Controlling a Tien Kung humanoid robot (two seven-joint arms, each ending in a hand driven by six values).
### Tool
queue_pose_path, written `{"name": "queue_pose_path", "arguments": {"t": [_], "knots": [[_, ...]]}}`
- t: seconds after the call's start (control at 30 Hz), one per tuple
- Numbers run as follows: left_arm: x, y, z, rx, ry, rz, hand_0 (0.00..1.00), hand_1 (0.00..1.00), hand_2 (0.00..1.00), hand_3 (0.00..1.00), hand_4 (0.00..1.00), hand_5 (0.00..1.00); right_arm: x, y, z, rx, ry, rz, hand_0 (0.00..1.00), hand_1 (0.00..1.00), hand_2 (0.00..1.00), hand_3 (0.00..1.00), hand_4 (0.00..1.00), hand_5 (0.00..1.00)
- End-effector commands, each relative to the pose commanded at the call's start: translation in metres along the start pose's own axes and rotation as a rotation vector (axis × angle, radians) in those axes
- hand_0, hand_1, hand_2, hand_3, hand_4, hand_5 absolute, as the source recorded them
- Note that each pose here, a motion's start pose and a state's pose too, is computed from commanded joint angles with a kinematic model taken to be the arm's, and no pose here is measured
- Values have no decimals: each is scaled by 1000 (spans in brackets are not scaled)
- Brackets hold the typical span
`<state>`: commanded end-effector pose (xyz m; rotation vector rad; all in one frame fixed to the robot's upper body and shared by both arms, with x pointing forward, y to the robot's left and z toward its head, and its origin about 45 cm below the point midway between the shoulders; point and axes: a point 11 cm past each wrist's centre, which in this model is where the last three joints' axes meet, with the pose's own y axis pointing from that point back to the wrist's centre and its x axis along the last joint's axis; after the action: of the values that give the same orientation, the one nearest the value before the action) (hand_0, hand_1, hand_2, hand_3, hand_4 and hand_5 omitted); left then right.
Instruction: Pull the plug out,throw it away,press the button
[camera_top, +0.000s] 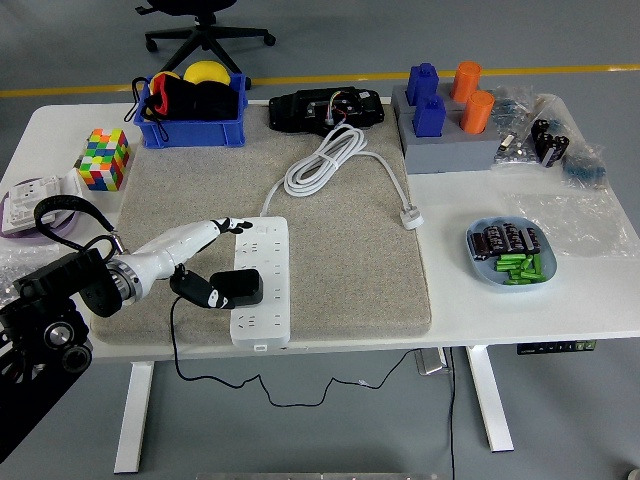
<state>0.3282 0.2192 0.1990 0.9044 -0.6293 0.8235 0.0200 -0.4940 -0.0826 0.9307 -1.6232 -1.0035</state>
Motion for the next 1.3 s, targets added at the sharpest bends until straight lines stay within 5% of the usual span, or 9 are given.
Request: {"name": "queue_pose_path", "arguments": {"t": [0.57, 0.6, 0.97, 1.0, 1.3], "knots": [[-16, -12, 1, 7, -38, -1, 827, 749, 646, 746, 965, 2, -1, 0, -1, 1, 1, -2, 733, 678, 660, 636, 745, 598], [-16, -13, 0, 9, -39, -2, 716, 689, 613, 716, 920, 2, -1, 0, -1, 2, 1, -2, 733, 678, 660, 635, 745, 598], [-13, -16, -6, 41, -60, 28, 706, 611, 578, 662, 890, 2, 0, 0, -1, 0, 1, 0, 733, 678, 661, 635, 745, 599], [-13, -16, -6, 40, -60, 29, 576, 487, 488, 588, 781, 2, 0, 0, -1, 1, 1, 0, 733, 678, 661, 635, 745, 599], [-14, -17, -8, 31, -45, 45, 554, 445, 426, 551, 764, 2, -1, 0, -1, 1, 2, -1, 733, 678, 661, 635, 745, 600]]}}
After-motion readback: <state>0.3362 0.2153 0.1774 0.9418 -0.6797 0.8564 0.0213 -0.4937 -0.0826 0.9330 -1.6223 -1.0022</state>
